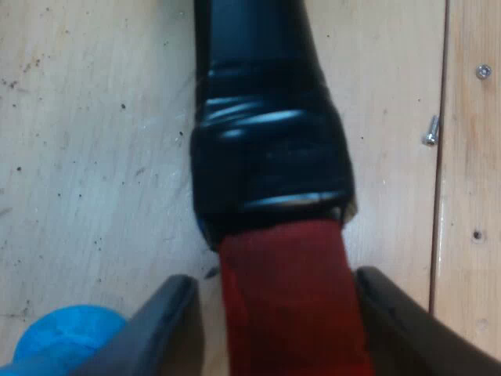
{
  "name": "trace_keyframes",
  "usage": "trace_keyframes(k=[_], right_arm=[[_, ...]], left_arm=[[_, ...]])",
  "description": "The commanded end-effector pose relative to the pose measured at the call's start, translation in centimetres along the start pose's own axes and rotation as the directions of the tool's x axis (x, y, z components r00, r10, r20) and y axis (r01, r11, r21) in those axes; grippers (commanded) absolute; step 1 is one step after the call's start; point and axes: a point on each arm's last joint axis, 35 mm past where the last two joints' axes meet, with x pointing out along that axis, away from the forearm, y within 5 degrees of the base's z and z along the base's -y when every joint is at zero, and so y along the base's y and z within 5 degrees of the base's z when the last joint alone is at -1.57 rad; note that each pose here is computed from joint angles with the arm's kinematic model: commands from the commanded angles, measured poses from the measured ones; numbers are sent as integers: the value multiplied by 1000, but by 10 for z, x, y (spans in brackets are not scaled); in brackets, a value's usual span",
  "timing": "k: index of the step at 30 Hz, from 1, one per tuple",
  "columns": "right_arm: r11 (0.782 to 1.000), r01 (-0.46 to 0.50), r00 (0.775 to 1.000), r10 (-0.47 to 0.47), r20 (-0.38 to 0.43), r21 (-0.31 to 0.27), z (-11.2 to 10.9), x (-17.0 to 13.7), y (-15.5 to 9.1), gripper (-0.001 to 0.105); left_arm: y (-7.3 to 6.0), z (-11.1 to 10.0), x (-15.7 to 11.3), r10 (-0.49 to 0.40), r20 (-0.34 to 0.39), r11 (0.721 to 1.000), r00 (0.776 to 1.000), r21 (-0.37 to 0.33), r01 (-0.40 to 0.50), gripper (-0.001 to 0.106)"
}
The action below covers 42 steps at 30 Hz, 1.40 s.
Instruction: Put the handle in the coffee machine
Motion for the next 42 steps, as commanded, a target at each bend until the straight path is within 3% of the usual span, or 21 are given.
trace_keyframes(k=[1,17,20,22,23,27,28,32,33,34,36,38,42], right_arm=[[999,-41,998,41,37,-3,4,-8,4,0],[999,-38,999,38,39,-3,4,-8,4,0],[999,-38,999,38,39,-3,4,-8,4,0],[999,-38,999,38,39,-3,4,-8,4,0],[999,-38,999,38,39,-3,4,-8,4,0],[999,-38,999,38,39,-3,4,-8,4,1],[999,-38,999,38,39,-4,4,-8,4,5],[999,-38,998,38,45,-5,4,-8,4,53],[999,-42,998,42,53,-7,5,-8,4,71],[999,-44,997,45,59,-10,6,-8,4,76],[999,-38,996,40,82,-27,9,-11,6,97],[999,-25,995,28,95,-37,12,-16,7,99],[995,68,989,-58,135,-68,19,-36,10,94]], left_arm=[[1,4,0,14,28,1000,1000,21,-15,37],[2,10,0,-9,83,999,996,40,5,36],[2,10,0,-9,83,999,996,40,5,24],[2,10,0,-9,83,999,996,40,5,6],[2,10,0,-9,83,999,996,40,5,2],[2,9,0,-11,79,998,997,55,6,0],[2,9,0,-11,77,998,997,57,7,0],[1,7,0,-17,64,998,998,53,13,0],[1,7,0,-17,62,999,998,52,14,0],[1,7,0,-17,61,999,998,52,14,0],[1,7,0,-18,59,999,998,51,15,0],[2,6,0,-19,63,999,998,45,17,0],[6,4,-2,-8,63,999,998,31,6,0]])
